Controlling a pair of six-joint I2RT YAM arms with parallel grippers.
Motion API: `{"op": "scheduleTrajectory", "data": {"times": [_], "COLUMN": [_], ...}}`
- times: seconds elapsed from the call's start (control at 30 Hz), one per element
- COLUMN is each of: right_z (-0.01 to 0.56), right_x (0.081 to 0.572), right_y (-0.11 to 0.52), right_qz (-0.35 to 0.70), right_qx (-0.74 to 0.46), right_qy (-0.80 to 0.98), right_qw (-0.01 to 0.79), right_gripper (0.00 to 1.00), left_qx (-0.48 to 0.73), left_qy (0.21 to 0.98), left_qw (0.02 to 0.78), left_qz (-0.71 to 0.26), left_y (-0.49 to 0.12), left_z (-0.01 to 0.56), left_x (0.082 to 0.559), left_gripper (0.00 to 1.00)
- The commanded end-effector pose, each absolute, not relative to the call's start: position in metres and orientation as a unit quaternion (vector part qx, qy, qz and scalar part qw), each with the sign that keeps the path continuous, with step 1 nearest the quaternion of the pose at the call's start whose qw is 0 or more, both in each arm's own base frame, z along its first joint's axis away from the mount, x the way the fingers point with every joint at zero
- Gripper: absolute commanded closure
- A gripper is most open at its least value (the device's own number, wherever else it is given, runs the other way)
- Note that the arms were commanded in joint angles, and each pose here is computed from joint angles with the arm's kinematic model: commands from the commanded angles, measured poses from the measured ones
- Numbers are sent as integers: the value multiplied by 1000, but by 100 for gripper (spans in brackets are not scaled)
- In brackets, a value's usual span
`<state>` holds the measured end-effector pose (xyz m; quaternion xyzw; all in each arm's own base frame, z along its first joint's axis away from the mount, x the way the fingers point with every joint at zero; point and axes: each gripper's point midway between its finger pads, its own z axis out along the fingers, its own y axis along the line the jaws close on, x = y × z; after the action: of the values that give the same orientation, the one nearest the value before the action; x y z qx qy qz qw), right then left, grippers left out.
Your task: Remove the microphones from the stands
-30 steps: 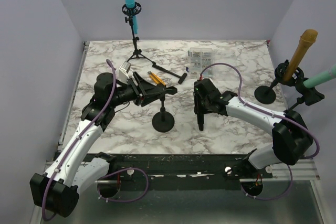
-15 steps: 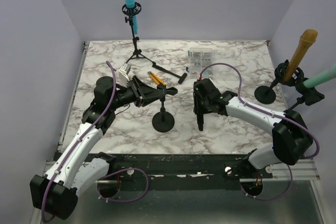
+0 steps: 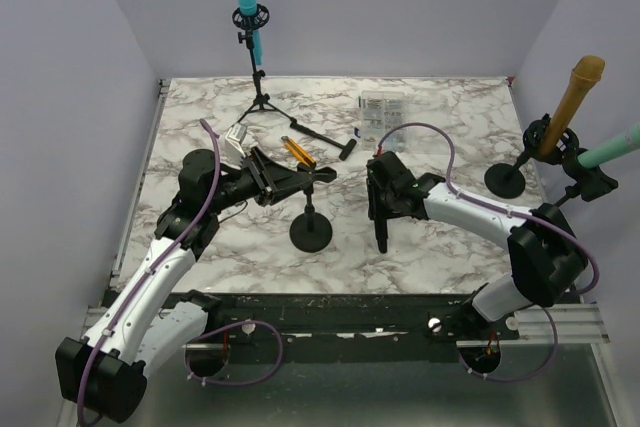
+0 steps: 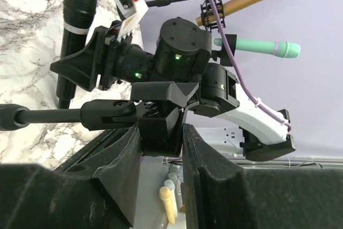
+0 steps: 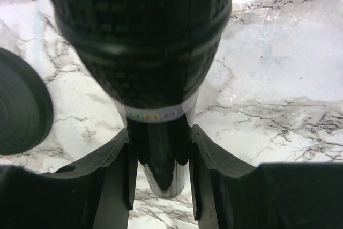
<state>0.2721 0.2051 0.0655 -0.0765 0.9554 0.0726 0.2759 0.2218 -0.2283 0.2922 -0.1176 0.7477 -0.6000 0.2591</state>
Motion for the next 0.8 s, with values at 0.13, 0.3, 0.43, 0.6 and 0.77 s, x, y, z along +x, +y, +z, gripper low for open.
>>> {"op": "scheduleTrajectory", "data": {"times": [0.13,0.3,0.43,0.6,0.77], "right_z": [51,38,27,14,8], "right_x": [289,310,322,333,339], "right_y": [205,199,203,203,202], "right_qz": [55,49,50,44,34], "right_qx": [-47,-38,-36,-20,-14], "right_qy": [960,966,969,971,971], "right_qw": [271,251,238,234,237], "right_gripper": [99,98,90,86,74], "left_qx": [-141,-130,-122,-119,-118], "left_qy": [790,785,782,781,781], "left_qw": [239,247,245,247,245], "left_qz": [-547,-554,-560,-561,-562], "left_y": [-222,-223,-225,-225,-225], "left_z": [252,259,263,264,263], "left_x": [223,222,222,221,219], "left_gripper": [49,32,31,34,35]}}
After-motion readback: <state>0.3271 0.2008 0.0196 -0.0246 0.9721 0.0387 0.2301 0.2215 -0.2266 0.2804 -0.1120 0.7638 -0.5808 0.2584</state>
